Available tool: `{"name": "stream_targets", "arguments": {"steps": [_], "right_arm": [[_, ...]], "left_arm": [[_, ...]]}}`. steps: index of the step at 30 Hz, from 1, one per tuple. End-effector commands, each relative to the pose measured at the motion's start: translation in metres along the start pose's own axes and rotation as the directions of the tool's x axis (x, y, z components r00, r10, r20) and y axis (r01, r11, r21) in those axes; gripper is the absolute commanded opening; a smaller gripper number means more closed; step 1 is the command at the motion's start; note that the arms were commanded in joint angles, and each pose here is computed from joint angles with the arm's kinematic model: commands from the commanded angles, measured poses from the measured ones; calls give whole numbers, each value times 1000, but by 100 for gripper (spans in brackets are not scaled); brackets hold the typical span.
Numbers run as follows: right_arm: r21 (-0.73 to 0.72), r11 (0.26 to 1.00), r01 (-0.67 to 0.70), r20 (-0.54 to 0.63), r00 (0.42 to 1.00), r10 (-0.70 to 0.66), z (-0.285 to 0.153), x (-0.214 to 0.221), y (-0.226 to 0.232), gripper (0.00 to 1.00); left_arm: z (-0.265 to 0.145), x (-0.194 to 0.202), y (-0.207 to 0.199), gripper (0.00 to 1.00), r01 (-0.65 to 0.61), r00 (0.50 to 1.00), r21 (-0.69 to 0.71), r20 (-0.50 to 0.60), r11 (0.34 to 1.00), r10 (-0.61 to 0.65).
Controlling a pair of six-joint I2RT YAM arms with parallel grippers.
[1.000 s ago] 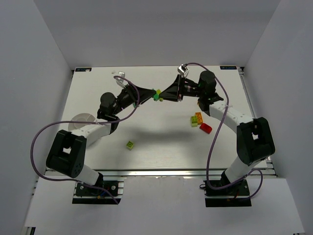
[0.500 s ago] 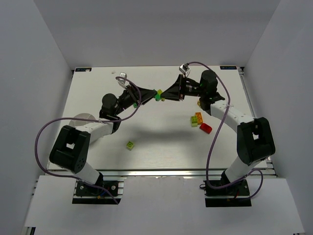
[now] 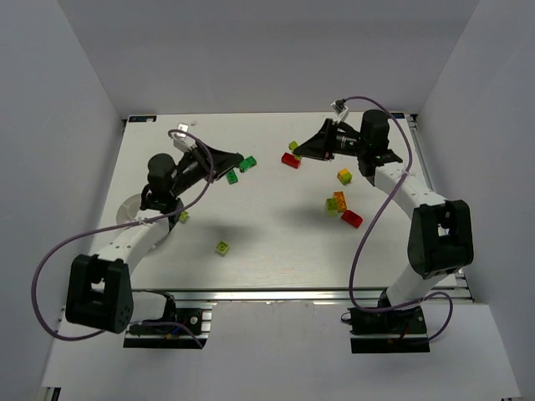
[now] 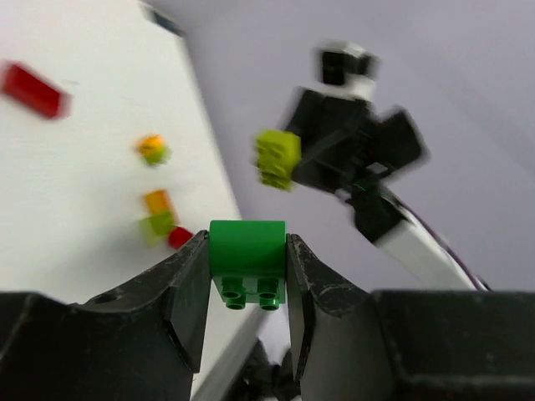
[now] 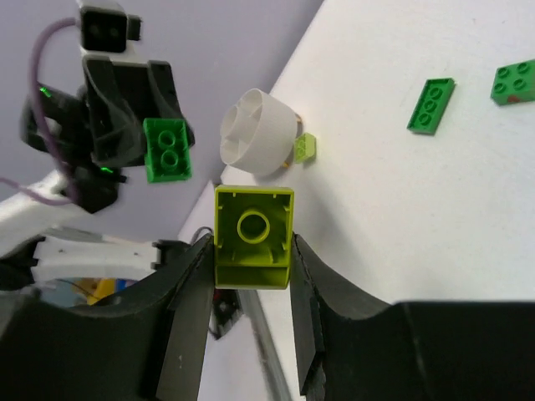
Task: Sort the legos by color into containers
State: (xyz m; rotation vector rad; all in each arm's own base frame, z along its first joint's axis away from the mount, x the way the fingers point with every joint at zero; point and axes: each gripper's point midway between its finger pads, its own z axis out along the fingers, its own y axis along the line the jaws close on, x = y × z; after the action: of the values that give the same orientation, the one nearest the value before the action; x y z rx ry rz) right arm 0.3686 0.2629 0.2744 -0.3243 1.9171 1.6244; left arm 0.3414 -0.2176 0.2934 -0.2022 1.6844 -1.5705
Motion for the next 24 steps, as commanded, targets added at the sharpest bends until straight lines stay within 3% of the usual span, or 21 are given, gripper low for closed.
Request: {"name": "stream_targets", "arguments": {"steps": [1, 2, 3, 4, 6, 12, 15, 18, 24], "right_arm": [[30, 952, 303, -38, 952, -302, 7, -10, 17, 0], [60, 950, 307, -75, 950, -302, 6, -2, 11, 0], [65, 937, 343, -88, 937, -337, 9, 2, 13, 0], [86, 910, 406, -89, 913, -398, 10, -1, 9, 0], [105, 903, 418, -125, 906, -405, 11, 9, 4, 0], [119, 843, 525, -186, 845, -501, 23, 26, -4, 0], [100, 824, 558, -206, 822, -531, 28, 33, -5, 0], [94, 819, 566, -215, 815, -539, 32, 35, -8, 0], [104, 815, 569, -217, 813, -540, 33, 34, -12, 0]], "left_arm": [[-32, -9, 52, 0, -96, 995, -407, -15, 908, 99], [-45, -14, 66, 0, -103, 993, -522, -4, 846, 118], [-63, -44, 77, 0, -109, 974, -666, 78, 738, 214], [-95, -33, 96, 0, -62, 983, -791, 57, 609, 174], [-131, -54, 101, 0, -6, 957, -895, 124, 446, 261], [-215, -61, 99, 0, 94, 926, -983, 144, 156, 349], [-240, -66, 109, 0, 85, 935, -996, 94, 41, 341], [-258, -74, 120, 0, 94, 946, -996, 86, -12, 313], [-295, -93, 138, 0, 197, 948, -980, 183, -27, 259]]}}
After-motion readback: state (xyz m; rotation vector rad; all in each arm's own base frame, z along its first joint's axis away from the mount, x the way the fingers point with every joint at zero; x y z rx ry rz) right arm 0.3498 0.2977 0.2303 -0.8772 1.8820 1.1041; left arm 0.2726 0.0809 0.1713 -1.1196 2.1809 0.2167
